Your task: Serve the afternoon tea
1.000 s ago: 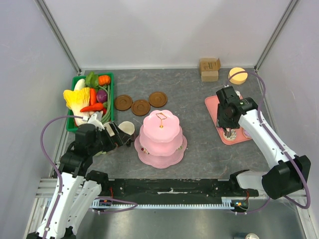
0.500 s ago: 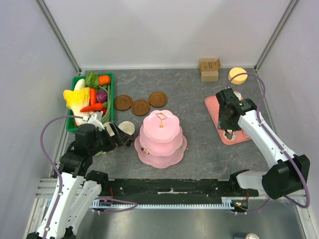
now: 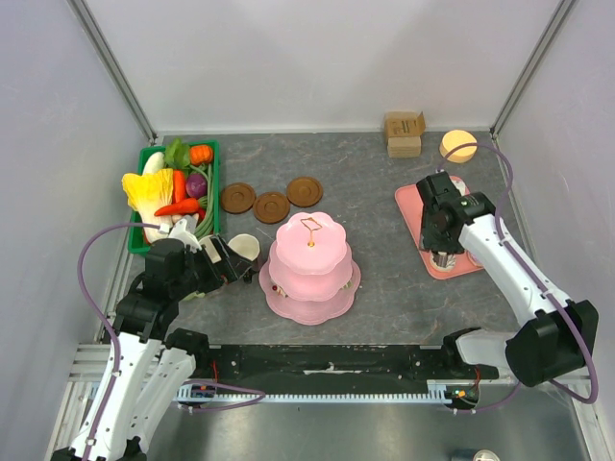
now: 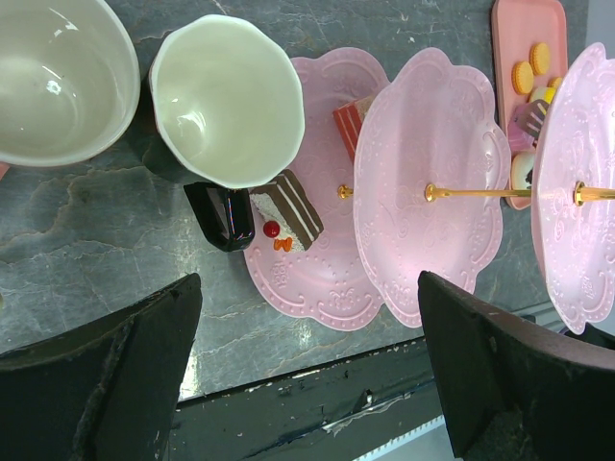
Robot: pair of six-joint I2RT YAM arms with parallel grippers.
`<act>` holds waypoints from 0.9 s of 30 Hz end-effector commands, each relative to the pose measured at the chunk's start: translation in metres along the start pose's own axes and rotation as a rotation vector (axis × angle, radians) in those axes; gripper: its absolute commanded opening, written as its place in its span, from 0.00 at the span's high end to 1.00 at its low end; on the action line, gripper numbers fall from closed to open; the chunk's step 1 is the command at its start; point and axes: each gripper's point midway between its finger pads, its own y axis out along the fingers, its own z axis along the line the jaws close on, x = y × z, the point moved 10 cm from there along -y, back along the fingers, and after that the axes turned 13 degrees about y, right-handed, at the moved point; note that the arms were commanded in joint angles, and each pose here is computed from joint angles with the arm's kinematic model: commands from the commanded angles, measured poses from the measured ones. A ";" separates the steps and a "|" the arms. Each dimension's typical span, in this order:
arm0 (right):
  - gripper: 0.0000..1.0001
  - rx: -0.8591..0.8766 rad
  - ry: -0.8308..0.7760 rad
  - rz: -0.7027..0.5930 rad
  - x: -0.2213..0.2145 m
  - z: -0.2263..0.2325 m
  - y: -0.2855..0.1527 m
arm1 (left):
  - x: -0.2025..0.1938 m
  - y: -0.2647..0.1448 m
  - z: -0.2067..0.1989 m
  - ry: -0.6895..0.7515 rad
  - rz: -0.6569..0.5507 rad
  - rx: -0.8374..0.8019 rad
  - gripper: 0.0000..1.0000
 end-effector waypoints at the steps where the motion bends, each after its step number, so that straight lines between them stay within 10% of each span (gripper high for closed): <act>1: 0.45 0.094 0.048 0.003 -0.002 0.008 0.001 | 0.008 -0.003 -0.003 0.038 -0.050 -0.023 0.01; 16: 0.67 0.055 0.120 -0.111 0.009 0.004 -0.006 | 0.008 -0.003 -0.003 0.035 -0.049 -0.018 0.01; 27: 0.69 0.470 0.164 -0.454 0.040 -0.017 -0.118 | 0.008 0.000 -0.001 0.015 -0.047 0.006 0.01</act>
